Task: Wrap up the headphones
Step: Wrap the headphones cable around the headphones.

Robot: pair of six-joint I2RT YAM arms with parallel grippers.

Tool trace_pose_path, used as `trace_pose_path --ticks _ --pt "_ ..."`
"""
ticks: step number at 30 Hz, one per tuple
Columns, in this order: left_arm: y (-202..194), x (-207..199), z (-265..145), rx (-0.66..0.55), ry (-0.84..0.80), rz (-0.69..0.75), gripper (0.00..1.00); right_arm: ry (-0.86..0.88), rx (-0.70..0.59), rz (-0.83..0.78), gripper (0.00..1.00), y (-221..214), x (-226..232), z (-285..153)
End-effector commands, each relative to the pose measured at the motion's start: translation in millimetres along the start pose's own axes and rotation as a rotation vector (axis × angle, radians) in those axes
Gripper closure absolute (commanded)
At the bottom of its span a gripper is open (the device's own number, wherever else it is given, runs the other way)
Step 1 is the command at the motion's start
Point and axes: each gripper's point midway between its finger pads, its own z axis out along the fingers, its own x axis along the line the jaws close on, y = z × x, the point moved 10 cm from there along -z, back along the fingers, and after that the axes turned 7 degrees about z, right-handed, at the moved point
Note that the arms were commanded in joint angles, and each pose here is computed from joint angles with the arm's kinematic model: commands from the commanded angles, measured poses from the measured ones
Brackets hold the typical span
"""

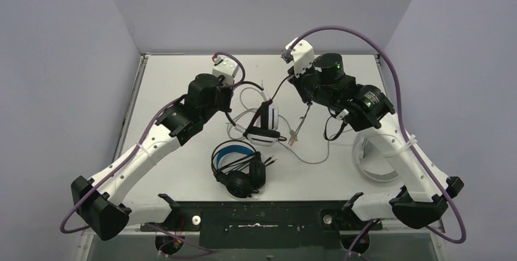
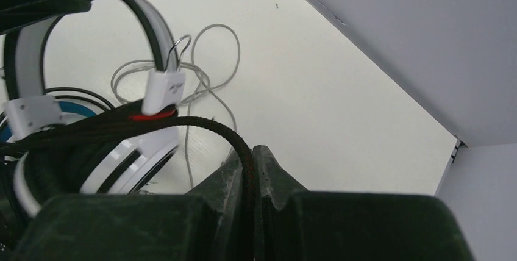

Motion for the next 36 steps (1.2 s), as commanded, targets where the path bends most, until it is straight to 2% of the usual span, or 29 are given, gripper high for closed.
trace_pose_path --ticks 1,8,14,19,25,26,29,31,34,36 --pt "24 -16 -41 -0.128 -0.290 -0.005 1.00 0.069 -0.087 0.035 1.00 14 -18 8" --pt "28 -13 -76 -0.156 -0.331 -0.127 1.00 0.096 -0.049 0.146 0.99 -21 -33 25" --pt "50 -15 -97 -0.200 -0.404 -0.260 1.00 0.218 -0.050 0.276 0.95 -47 -28 47" --pt "81 -18 -106 -0.221 -0.446 -0.378 1.00 0.311 -0.127 0.413 0.83 -52 -16 64" --pt "116 -16 -112 -0.291 -0.448 -0.485 1.00 0.335 -0.184 0.549 0.79 -59 -9 84" --pt "121 -16 -113 -0.300 -0.445 -0.498 1.00 0.342 -0.185 0.564 0.74 -59 -8 88" --pt "136 -14 -114 -0.331 -0.433 -0.524 1.00 0.364 -0.201 0.595 0.48 -59 -6 96" --pt "143 -11 -114 -0.342 -0.391 -0.548 1.00 0.371 -0.216 0.608 0.34 -59 -5 98" --pt "148 -5 -113 -0.355 -0.317 -0.588 1.00 0.332 -0.219 0.633 0.22 -64 -6 101" --pt "152 -3 -112 -0.371 -0.289 -0.609 1.00 0.322 -0.239 0.643 0.17 -65 -7 102"
